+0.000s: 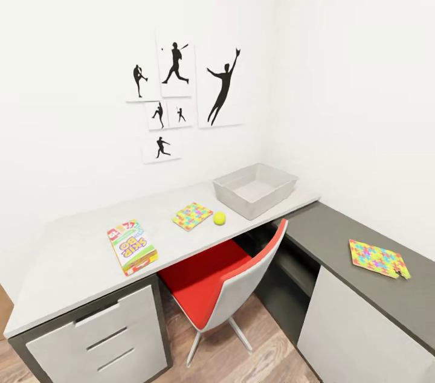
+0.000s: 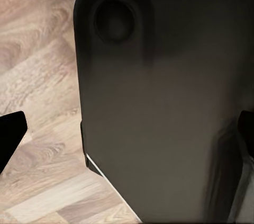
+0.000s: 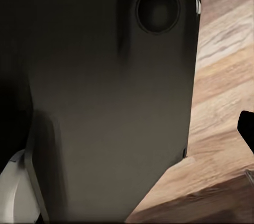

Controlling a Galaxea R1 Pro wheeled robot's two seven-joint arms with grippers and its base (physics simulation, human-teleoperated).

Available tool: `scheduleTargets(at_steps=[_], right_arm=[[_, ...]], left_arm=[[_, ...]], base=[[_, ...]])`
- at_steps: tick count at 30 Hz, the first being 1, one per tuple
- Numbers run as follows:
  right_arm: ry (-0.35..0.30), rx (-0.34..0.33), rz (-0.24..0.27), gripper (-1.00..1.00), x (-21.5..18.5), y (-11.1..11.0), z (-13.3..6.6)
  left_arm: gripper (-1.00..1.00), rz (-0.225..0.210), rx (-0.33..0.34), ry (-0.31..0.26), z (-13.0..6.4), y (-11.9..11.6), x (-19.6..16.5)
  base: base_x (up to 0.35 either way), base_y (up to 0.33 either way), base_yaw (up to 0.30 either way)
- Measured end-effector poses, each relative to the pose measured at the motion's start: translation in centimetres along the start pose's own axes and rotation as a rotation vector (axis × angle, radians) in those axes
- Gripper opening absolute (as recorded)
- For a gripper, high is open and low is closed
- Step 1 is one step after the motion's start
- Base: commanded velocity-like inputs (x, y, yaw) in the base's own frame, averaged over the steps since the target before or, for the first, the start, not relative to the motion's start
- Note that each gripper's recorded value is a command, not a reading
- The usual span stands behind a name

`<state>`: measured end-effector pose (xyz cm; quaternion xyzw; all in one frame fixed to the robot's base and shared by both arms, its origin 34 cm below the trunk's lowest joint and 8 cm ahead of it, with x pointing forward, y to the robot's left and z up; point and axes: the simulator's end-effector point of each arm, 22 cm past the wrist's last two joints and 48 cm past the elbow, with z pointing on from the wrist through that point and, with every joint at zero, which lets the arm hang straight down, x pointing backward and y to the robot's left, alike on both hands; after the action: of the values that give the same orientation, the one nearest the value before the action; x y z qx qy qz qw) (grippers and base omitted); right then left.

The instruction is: Put all the toys in the child's room - the three board games (two on the bed and one on the table), the two jigsaw puzzles on the table, and the tennis ball on the table - inside the toy box on the table in the child's room.

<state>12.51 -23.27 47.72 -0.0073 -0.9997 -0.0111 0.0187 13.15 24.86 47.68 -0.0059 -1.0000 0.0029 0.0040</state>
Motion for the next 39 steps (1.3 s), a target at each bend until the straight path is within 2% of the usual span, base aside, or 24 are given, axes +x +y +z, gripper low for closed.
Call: scheduleTargets(at_steps=[39], right_arm=[[0.001,0.005,0.0,1.0,0.6,-0.3,-5.6]], left_arm=[[1.0,0.002,-0.006,-0.043,-5.6,0.5,-0.5]], base=[[0.0,0.0,-0.279]])
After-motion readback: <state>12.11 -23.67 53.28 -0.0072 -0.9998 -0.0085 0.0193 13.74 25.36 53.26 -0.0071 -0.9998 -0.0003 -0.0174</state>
